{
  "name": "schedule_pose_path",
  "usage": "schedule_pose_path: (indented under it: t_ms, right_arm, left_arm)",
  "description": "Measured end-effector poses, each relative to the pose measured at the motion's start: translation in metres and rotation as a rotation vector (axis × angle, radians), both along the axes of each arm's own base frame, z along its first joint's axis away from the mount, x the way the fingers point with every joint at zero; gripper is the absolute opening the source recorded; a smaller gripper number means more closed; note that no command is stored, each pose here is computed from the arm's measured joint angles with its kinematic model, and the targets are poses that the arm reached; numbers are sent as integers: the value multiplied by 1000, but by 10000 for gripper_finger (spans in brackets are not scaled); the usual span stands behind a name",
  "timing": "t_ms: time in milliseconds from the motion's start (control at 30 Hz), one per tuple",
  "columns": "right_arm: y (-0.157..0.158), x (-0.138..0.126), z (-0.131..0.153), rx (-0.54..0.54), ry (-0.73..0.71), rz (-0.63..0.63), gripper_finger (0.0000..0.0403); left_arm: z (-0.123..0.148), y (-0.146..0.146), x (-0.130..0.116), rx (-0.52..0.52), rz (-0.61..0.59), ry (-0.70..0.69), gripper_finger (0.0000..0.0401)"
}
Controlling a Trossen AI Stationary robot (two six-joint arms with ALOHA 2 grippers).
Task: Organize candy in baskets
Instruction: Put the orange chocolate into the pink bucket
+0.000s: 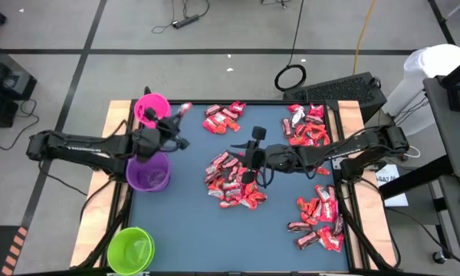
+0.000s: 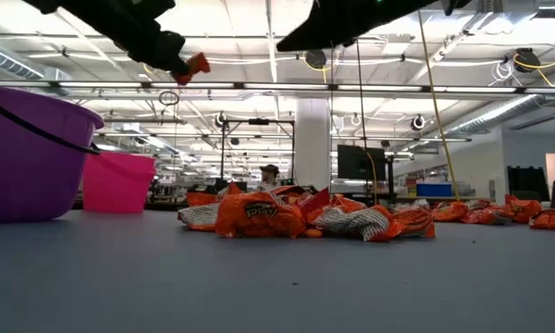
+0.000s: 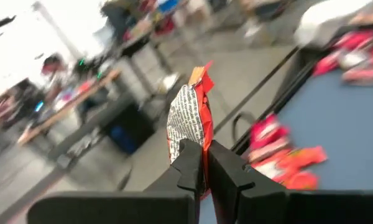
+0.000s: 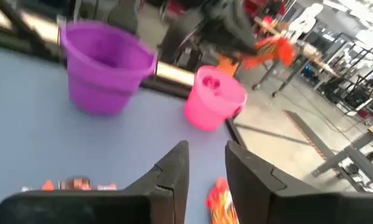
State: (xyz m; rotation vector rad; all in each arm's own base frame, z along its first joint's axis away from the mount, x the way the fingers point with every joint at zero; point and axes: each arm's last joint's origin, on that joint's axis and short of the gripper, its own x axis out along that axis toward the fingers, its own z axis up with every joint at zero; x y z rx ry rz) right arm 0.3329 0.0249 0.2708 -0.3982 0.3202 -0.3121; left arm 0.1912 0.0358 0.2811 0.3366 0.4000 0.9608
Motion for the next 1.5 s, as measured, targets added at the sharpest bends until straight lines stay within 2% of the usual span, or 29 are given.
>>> schedule_pose_path:
  t_ms: [167,333,533,667,1233,1333,1500]
  right_arm:
    - [-3,-2,-8,34,68,-23,95]
    - [-6,-3,-9,35,76,-31,95]
    - [-6,-3,-9,35,80,-30,96]
    - [-6,-3,-9,35,82,-29,96]
    - [-6,-3,-9,35,82,-28,96]
    - [-6,-3,-9,35,81,-28,96]
    - [-6,-3,-9,36,79,-28,96]
  left_arm:
    - [8,27,-11,-144,76,49,24]
    - [-3,56,-25,-319,174,119,24]
    - [-16,82,-42,-404,345,181,25]
    - [-20,92,-46,-465,350,176,25]
    - [-31,101,-56,-544,410,265,28]
    - [-31,100,-56,-548,412,271,50]
    - [-29,100,-57,-547,401,298,116]
